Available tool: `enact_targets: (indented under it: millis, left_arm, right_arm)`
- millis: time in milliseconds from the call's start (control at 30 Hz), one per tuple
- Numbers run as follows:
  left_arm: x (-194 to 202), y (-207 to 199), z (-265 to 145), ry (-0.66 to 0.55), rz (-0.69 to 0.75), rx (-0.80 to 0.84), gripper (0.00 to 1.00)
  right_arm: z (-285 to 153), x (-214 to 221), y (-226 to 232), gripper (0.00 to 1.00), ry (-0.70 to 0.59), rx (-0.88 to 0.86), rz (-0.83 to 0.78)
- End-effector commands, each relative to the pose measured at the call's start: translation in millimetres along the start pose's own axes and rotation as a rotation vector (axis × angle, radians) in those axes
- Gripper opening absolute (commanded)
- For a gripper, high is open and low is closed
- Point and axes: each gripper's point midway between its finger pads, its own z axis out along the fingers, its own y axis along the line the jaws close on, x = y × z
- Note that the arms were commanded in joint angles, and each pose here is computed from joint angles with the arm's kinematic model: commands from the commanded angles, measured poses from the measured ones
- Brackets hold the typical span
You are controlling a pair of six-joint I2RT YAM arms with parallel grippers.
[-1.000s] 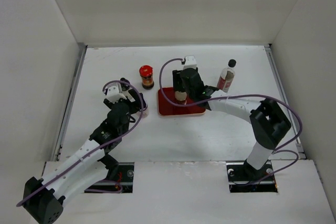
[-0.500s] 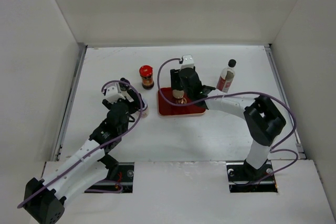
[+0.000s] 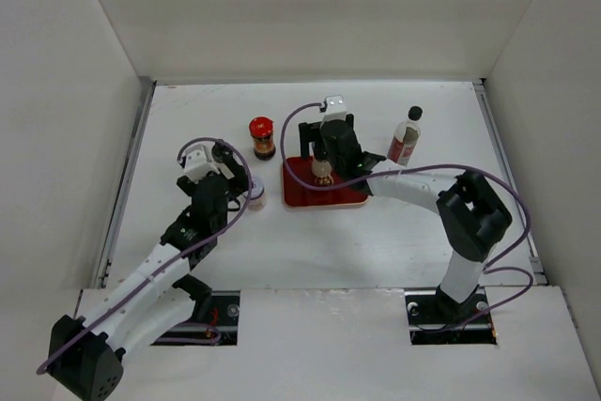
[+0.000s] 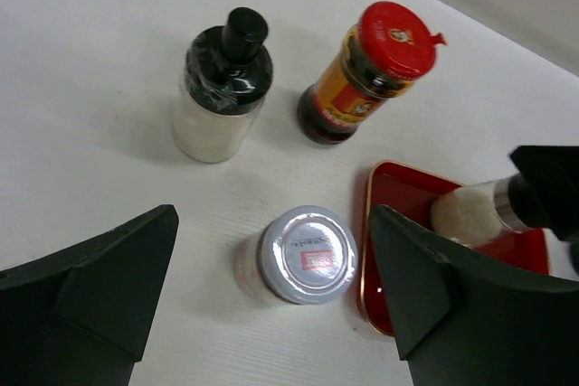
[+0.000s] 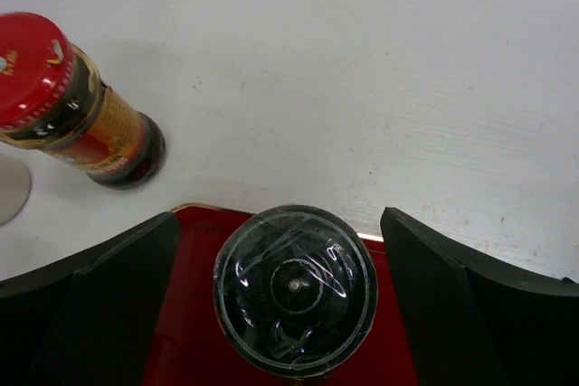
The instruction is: Organize the condiment bottles
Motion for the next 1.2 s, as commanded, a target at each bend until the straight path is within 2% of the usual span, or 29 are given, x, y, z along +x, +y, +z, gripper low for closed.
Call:
enact_targets:
  millis: [0,167,367,500,667,1000,1167]
  left_arm:
    - [-27.7,-2.7,10.2,-0.026,-0.035,-0.063,0.89]
    - [-40.7,-6.0,29.0,-0.011,-0.014,-0.128,0.92]
    - [-28.8,-5.6,60.2,0.060,0.048,-0.210,0.90]
    - [-31.6,0.0,72.4,0.054,0.058,-0.260,0.86]
    - [-25.8,12.3,88.4,0.072,0.087,-0.316,0.84]
    - [-13.5,7.2,116.5,0.103,0.129,-0.298,0.81]
    - [-9.2,10.6,127.4,0.105,0.127,-0.299,0.68]
  right_arm:
    - [-30.0,-80.2,10.1,1.00,-0.178,-0.072,0.114]
    - [-73.0,-90.0,-6.6,1.00,-0.217,-0.093,0.197]
    - [-113.6,-52.6,-29.1,1.00,-0.203,-0.104,0.269]
    - [-131.6,-32.2,-36.4,1.00,-0.212,-0.128,0.297]
    - [-138.3,-29.4,-30.4,1.00,-0.210,-0.171,0.320]
    - [-137.6,-22.9,-19.7,1.00,-0.196,-0.202,0.316]
    - [-136.2,-21.0,-18.7,1.00,-0.189,-0.203,0.314]
